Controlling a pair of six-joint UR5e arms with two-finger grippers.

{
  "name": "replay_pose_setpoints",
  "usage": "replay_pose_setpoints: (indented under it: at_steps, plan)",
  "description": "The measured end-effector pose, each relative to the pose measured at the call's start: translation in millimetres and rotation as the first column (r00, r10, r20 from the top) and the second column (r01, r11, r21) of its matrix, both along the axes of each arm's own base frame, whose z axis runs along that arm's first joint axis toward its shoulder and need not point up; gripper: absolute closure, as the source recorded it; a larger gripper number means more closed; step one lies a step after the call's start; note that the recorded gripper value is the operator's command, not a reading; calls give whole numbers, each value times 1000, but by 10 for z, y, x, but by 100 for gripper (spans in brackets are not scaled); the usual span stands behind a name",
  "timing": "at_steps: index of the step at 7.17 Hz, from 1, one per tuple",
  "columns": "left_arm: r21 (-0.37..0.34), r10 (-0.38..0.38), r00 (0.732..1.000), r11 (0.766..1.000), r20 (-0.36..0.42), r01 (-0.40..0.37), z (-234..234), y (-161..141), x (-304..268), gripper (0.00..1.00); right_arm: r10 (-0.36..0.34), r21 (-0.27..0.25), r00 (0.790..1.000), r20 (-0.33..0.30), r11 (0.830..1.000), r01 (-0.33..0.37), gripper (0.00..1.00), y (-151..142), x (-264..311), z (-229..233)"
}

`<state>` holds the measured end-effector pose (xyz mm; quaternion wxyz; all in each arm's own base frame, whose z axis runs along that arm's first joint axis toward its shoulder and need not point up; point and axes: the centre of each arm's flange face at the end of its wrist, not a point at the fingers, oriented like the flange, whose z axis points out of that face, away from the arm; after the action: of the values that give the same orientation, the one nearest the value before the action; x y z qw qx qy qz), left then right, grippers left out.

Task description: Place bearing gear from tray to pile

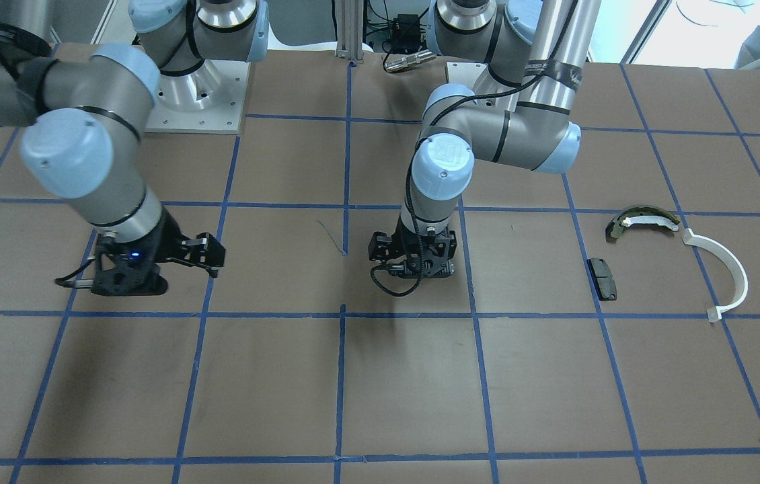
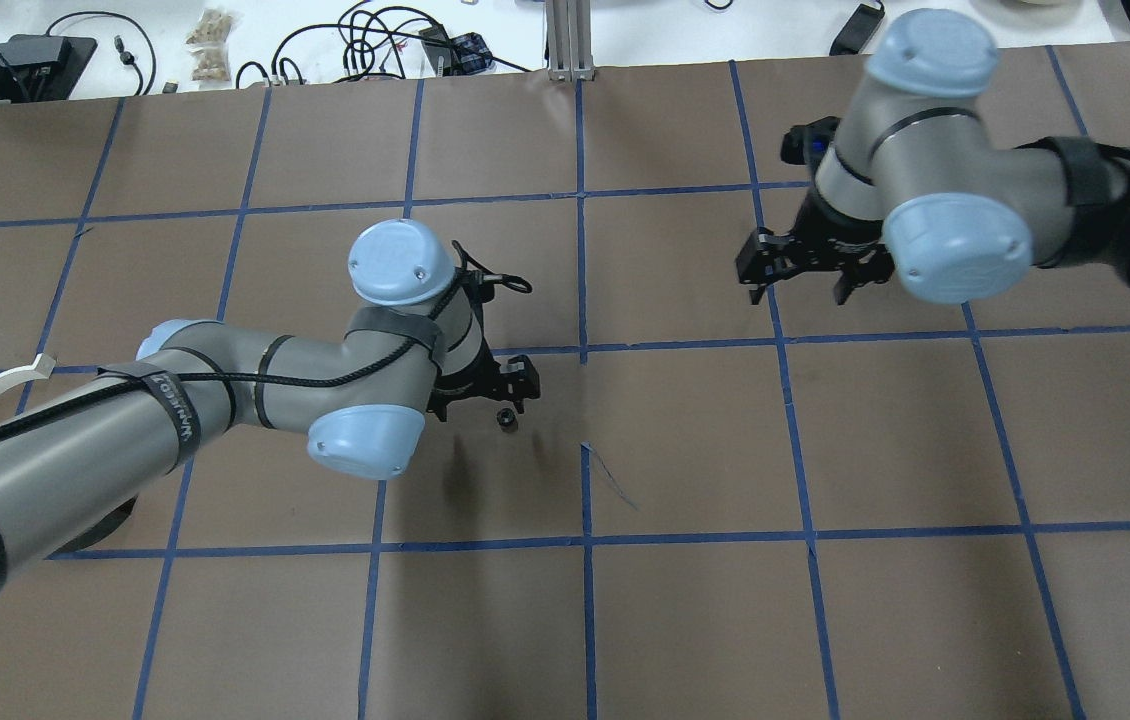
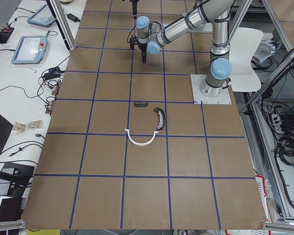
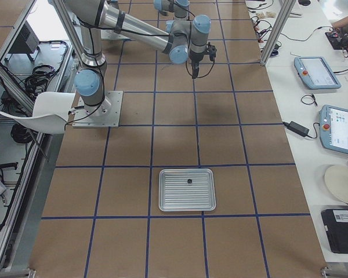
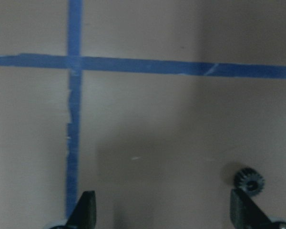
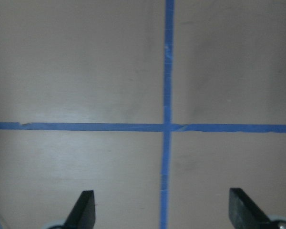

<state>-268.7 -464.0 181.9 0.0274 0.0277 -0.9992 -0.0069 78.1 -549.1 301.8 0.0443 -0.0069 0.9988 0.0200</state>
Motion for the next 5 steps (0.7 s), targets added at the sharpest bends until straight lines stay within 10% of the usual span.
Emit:
replay_pose_setpoints:
  at_steps: [3, 5]
  plan:
    - [2, -81, 997, 997, 3, 81, -178, 56, -217, 2, 84, 6, 996, -32, 996, -84, 0, 56, -1564, 38]
    - [6, -84, 996, 996, 8, 84, -214, 23, -178, 99, 151, -7, 987, -53, 988, -151, 0, 246, -2511, 68]
